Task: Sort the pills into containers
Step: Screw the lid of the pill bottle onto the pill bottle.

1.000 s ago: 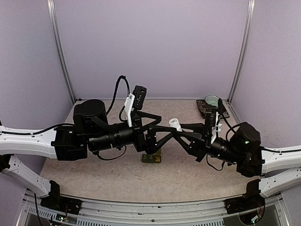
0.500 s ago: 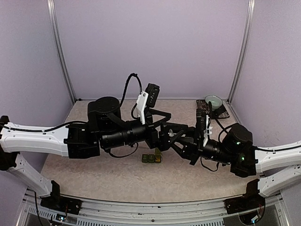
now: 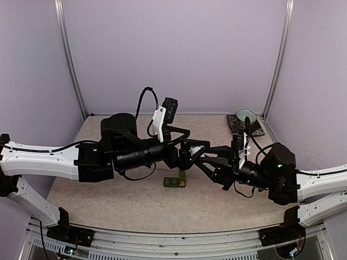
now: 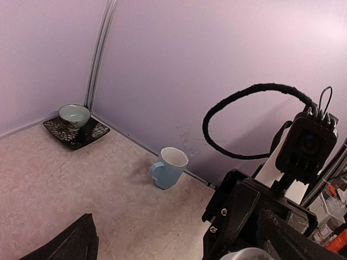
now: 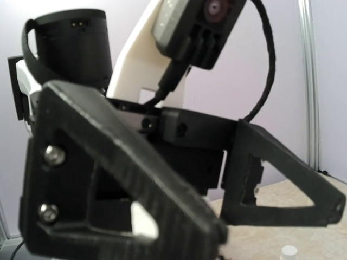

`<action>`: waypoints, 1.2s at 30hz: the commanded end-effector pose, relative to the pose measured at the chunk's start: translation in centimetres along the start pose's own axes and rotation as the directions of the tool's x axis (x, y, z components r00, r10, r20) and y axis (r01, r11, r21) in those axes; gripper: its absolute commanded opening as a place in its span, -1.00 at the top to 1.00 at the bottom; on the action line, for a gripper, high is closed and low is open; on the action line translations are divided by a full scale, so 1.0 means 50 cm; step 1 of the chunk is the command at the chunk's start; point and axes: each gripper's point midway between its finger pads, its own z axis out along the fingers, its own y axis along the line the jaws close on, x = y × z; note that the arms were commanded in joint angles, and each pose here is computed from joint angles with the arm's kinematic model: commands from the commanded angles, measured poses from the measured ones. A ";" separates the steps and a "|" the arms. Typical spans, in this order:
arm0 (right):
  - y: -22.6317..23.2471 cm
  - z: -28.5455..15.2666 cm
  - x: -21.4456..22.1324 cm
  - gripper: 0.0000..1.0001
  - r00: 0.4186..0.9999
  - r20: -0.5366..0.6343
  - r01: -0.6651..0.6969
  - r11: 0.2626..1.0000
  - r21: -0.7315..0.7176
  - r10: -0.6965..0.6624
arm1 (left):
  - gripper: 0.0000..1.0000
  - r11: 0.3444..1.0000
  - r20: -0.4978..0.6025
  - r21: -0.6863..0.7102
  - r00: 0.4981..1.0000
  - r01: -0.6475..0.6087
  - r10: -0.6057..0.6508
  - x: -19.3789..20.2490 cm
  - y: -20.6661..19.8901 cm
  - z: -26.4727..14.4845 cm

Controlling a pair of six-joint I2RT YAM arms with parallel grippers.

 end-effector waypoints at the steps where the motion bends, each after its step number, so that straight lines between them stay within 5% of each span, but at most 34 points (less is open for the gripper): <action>1: 0.008 -0.011 -0.019 1.00 0.999 0.041 -0.008 1.000 -0.008 0.008 | -0.98 1.000 0.037 -0.010 0.999 0.013 -0.013 -0.021 0.008 -0.016; 27: 0.007 -0.043 -0.067 1.00 0.995 0.099 0.021 1.000 0.019 -0.023 | -0.97 0.992 0.008 -0.115 0.999 0.054 -0.053 0.002 0.066 -0.043; 36: -0.013 -0.033 -0.041 1.00 0.999 0.046 0.025 0.997 0.070 -0.029 | -0.97 0.999 0.061 -0.035 0.997 0.041 -0.039 -0.043 0.033 -0.065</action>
